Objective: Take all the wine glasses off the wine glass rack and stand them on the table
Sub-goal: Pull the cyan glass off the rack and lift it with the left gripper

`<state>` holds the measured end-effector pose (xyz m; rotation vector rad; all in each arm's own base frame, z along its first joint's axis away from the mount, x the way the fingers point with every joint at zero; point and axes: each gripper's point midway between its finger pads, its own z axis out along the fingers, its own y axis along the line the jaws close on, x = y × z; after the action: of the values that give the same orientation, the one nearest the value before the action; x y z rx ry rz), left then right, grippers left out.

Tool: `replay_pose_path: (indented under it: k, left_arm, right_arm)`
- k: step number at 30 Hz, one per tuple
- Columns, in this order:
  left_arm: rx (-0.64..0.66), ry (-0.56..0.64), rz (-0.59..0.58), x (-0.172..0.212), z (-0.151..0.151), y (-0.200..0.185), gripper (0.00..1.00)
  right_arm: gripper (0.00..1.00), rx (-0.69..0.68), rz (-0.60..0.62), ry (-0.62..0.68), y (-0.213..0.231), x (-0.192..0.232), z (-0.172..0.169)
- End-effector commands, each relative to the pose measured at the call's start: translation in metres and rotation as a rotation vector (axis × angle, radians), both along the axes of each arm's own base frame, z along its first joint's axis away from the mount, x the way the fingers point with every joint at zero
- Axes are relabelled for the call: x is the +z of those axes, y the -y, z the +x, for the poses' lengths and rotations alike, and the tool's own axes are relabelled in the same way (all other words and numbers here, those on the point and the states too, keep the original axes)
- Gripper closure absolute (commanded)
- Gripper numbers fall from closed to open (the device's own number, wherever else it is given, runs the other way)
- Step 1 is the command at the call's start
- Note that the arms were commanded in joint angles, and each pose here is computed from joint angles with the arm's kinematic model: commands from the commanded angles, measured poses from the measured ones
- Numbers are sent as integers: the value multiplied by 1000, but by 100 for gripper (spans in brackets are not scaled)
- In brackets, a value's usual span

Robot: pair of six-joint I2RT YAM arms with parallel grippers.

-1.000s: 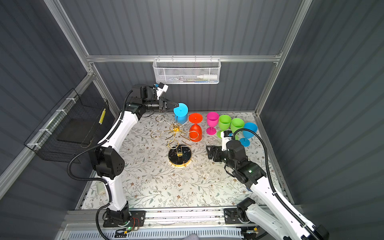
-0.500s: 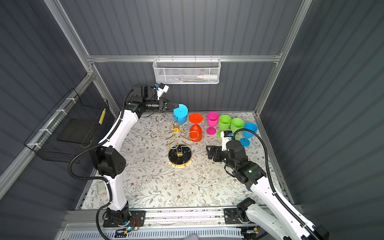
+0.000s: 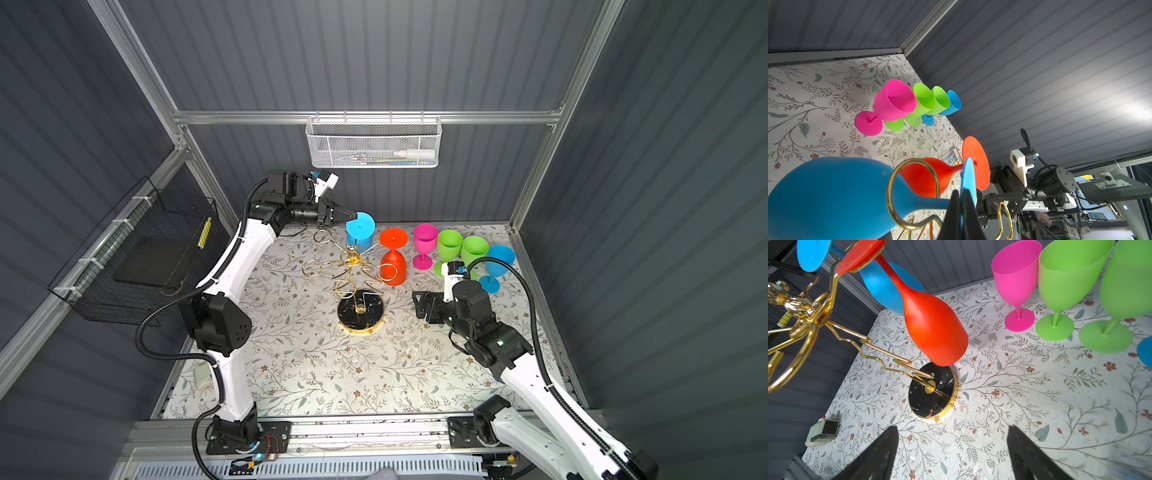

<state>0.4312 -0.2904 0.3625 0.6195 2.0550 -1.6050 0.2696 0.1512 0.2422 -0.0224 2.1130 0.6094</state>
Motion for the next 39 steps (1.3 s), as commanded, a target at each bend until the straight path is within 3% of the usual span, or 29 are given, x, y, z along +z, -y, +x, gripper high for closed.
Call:
replay_pose_path:
  k: [1, 39]
  left_arm:
    - [-25, 32, -17, 16, -12, -4, 100]
    - [-59, 22, -54, 25, -24, 3, 100]
  right_arm:
    - [16, -2, 2, 17, 0, 3, 0]
    - [16, -2, 9, 6, -2, 1, 2]
